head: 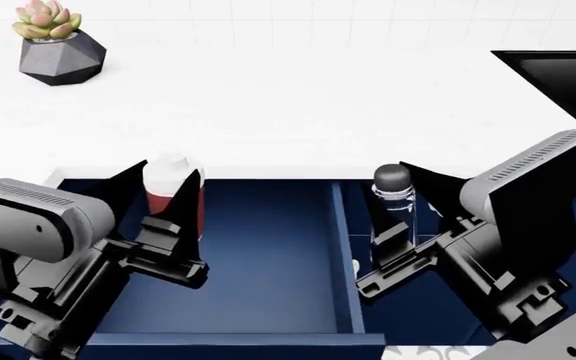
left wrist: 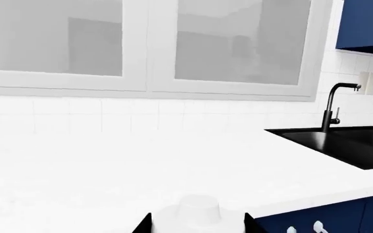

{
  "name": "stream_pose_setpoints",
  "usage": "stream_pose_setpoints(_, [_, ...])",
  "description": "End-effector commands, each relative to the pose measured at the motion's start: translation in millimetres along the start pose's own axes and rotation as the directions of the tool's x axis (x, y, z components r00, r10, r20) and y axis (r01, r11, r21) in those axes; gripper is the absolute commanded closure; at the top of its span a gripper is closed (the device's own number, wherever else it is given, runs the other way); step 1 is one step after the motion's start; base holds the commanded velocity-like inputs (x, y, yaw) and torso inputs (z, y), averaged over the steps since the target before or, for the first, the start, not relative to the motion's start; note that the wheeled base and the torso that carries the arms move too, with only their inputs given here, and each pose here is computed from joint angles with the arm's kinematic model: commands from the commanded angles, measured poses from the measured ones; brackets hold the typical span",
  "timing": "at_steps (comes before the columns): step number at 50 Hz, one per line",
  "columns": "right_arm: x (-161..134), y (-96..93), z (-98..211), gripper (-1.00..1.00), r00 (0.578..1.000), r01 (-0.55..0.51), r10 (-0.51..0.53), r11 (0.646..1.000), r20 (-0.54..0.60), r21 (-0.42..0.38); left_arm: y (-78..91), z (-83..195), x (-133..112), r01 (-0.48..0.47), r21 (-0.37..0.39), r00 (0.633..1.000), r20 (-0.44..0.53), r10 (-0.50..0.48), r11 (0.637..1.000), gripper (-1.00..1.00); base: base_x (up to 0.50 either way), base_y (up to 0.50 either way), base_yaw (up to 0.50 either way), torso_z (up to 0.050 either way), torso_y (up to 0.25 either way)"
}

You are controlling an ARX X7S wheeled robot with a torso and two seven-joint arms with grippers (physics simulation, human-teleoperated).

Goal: Pick and place the shaker into the drawer. Then close the cabinet.

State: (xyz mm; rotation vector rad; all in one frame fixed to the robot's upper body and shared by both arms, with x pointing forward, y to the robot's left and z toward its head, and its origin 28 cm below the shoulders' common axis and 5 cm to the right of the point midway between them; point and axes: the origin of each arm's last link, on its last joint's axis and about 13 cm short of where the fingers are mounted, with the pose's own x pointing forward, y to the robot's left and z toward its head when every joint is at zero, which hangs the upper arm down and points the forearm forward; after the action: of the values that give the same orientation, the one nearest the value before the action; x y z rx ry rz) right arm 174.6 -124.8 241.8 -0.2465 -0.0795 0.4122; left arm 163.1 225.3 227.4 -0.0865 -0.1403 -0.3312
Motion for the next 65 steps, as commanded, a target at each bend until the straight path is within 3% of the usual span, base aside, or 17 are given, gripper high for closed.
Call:
stream_pose_setpoints(1, [0, 0.0, 0, 1.00, 1.000, 0.004, -0.004, 1.000, -0.001, 0.002, 4.0, -8, 14, -0.042, 0.102, 0.997, -0.064, 0.048, 0.994, 1.00, 0.00, 0.00, 0.00, 0.000, 0.000])
stream_pose_setpoints(6, [2, -0.5, 2, 1.00, 1.000, 0.004, -0.004, 1.000, 0.002, -0.001, 11.8, -10, 35, -0.028, 0.249, 0.991, -0.122, 0.060, 0.968, 1.00, 0.00, 0.00, 0.00, 0.000, 0.000])
stream_pose_setpoints(10, [2, -1.1, 2, 1.00, 1.000, 0.005, -0.005, 1.000, 0.008, 0.001, 16.1, 0, 53, 0.064, 0.358, 0.982, -0.190, 0.005, 0.932, 1.00, 0.00, 0.00, 0.00, 0.000, 0.000])
stream_pose_setpoints(19, [-1, -1.5, 1, 1.00, 1.000, 0.018, -0.018, 1.000, 0.013, 0.012, 13.9, 6, 75, 0.241, 0.473, 0.944, -0.318, -0.091, 0.848, 1.00, 0.00, 0.00, 0.00, 0.000, 0.000])
stream_pose_setpoints(37, [-5, 0.1, -3, 1.00, 1.000, 0.030, -0.030, 0.999, 0.008, 0.021, 27.2, -32, 96, 0.285, 0.482, 0.888, -0.458, -0.038, 0.829, 1.00, 0.00, 0.00, 0.00, 0.001, 0.000])
stream_pose_setpoints(45, [-6, 0.5, -4, 1.00, 1.000, 0.030, -0.030, 0.999, 0.006, 0.023, 34.0, -54, 97, 0.300, 0.441, 0.844, -0.536, -0.020, 0.846, 1.00, 0.00, 0.00, 0.00, 0.000, 0.000])
stream_pose_setpoints(65, [-6, 0.0, -4, 1.00, 0.999, 0.035, -0.035, 0.999, 0.008, 0.025, 39.8, -93, 98, 0.285, 0.394, 0.785, -0.619, 0.023, 0.874, 1.00, 0.00, 0.00, 0.00, 0.000, 0.000])
